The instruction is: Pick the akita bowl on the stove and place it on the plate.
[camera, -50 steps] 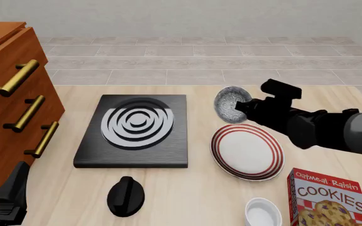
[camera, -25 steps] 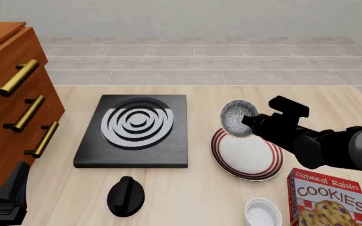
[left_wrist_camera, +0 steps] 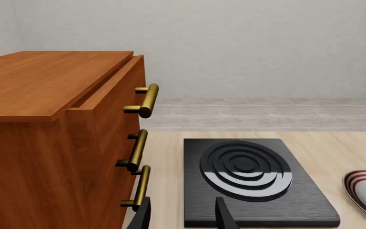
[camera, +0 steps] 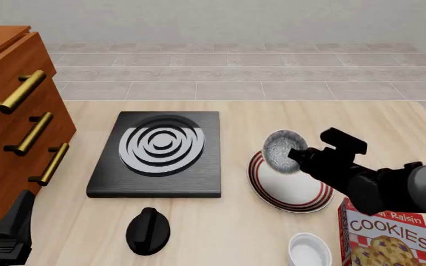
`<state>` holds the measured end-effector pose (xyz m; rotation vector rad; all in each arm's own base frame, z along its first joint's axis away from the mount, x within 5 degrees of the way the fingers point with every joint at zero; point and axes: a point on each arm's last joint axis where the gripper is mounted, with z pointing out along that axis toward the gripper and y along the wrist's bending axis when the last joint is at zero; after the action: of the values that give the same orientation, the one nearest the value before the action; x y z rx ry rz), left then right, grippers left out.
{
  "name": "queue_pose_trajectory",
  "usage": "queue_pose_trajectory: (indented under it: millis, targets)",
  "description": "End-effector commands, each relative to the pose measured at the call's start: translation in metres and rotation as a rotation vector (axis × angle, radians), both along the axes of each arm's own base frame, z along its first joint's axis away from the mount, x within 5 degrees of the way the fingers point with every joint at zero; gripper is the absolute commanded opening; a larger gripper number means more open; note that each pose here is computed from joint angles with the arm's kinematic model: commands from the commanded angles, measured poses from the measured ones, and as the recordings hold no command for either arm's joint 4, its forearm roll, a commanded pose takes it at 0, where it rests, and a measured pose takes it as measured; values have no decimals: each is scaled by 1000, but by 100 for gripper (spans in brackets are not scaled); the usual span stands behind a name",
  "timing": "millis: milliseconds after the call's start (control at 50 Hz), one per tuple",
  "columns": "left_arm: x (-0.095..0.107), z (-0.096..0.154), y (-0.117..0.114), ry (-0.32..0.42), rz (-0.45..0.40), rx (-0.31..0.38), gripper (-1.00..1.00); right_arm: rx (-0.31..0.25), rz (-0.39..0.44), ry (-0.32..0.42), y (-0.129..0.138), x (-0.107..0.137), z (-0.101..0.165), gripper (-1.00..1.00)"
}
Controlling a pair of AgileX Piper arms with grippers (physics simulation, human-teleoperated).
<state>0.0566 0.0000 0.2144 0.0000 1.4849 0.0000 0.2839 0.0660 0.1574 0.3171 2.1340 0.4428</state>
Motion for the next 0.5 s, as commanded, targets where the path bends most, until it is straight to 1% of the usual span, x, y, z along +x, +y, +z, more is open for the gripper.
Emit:
queue_pose_trajectory:
  millis: [20, 500]
  targets:
    - [0, 0, 0, 0, 0, 0, 100, 19, -20, 10, -2, -2, -10, -100]
    - [0, 0, 0, 0, 0, 0, 100, 23, -33, 33, -5, -6, -24, -100]
